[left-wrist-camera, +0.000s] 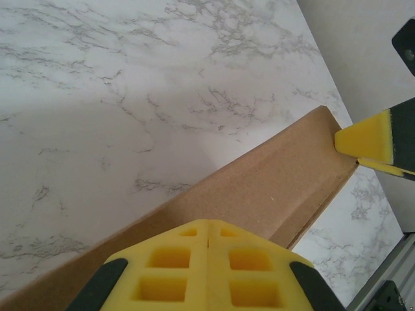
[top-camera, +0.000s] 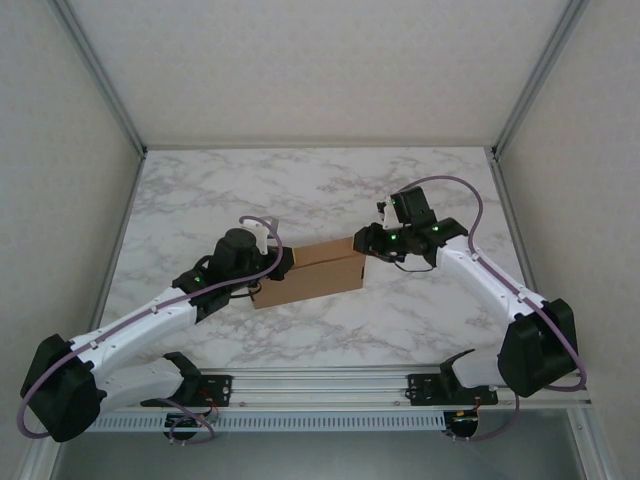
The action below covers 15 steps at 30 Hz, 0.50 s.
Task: Fold the paper box
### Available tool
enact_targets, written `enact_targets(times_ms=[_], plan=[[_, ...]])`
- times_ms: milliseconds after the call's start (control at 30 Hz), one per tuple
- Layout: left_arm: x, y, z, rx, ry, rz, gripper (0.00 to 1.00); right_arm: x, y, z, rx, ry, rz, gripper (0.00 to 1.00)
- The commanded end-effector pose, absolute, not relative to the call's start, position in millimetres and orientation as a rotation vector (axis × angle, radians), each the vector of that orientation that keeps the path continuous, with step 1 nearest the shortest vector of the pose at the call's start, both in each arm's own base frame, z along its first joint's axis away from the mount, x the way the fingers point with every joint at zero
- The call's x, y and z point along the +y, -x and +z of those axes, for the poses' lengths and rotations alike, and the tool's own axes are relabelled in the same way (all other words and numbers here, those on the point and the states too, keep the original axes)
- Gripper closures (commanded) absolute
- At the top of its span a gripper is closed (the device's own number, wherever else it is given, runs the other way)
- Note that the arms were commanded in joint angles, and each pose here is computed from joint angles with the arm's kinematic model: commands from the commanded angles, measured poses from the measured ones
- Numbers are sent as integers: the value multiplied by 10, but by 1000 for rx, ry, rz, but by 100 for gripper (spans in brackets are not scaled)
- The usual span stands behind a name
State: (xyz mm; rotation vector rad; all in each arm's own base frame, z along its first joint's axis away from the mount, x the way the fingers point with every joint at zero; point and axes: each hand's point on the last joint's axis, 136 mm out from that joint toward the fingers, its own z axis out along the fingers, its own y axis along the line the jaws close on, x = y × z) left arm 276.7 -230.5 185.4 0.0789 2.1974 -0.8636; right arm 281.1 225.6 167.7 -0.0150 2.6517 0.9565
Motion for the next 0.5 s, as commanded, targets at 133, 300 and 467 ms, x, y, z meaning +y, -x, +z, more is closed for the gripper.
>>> enact_targets(times_ms=[133,300,467], plan=[[-2337,-2707,1774,2243,-110,-857,100,2064,-2638,1611,2725,22,807,56],[-2363,-2695,1795,2237,-124,-871,100,1828,-2738,2191,2559,94,614,52],[-2433,-2700,1819,2229,-148,-890,100,2088,-2658,2498,2500,213,743,57]])
